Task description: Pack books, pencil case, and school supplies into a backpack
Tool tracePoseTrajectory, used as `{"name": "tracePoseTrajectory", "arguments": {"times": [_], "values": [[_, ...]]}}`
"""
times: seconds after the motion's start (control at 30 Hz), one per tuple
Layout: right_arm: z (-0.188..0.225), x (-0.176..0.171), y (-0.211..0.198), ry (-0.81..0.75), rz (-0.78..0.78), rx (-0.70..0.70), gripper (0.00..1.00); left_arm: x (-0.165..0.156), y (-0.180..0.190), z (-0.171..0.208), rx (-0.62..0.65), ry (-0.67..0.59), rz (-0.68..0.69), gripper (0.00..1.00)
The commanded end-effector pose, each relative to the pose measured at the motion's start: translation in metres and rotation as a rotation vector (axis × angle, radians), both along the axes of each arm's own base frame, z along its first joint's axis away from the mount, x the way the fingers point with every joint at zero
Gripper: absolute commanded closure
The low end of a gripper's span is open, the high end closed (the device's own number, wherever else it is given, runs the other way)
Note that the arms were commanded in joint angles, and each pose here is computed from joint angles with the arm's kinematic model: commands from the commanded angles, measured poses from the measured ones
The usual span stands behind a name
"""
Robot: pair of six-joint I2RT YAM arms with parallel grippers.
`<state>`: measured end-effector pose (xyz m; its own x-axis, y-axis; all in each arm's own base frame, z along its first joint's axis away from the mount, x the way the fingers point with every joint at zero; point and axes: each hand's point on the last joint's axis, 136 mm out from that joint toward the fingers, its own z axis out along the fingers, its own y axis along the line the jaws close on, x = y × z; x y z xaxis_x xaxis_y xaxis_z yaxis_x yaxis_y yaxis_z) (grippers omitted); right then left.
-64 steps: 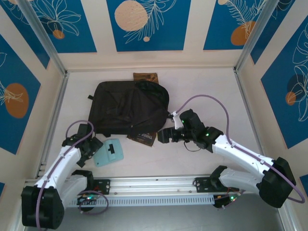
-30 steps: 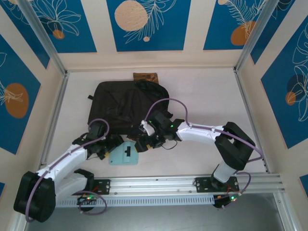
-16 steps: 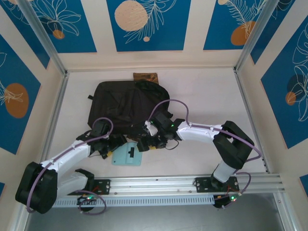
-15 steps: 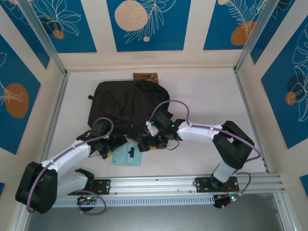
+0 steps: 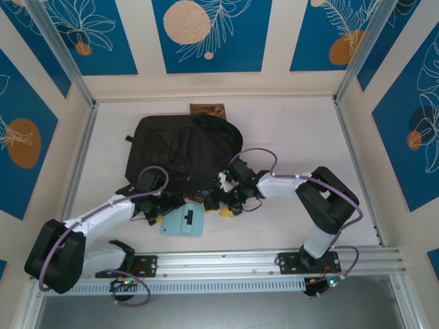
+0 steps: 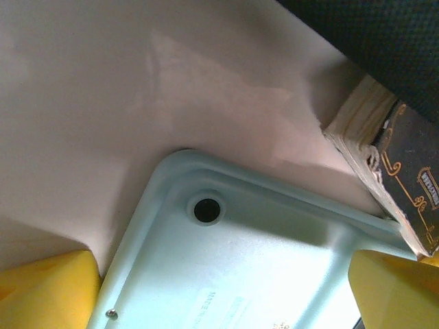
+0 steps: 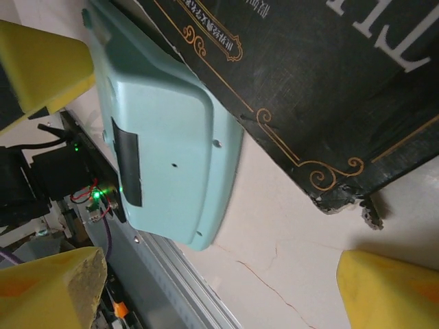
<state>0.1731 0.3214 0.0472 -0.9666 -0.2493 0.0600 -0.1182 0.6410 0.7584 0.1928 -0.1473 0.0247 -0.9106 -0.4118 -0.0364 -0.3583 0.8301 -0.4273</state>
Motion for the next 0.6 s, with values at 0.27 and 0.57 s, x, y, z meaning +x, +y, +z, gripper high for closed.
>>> {"name": "tracePoseTrajectory", "arguments": {"times": [0.27,0.57], "values": [[-0.009,-0.015,-0.017,0.086,-0.022,0.002,0.13,-0.028,-0.105,0.056,-0.462,0.01,-0.345,0.1],[-0.009,-0.015,-0.042,0.069,-0.07,-0.039,0.13,-0.033,-0.111,0.043,-0.45,0.063,-0.363,0.1]]}}
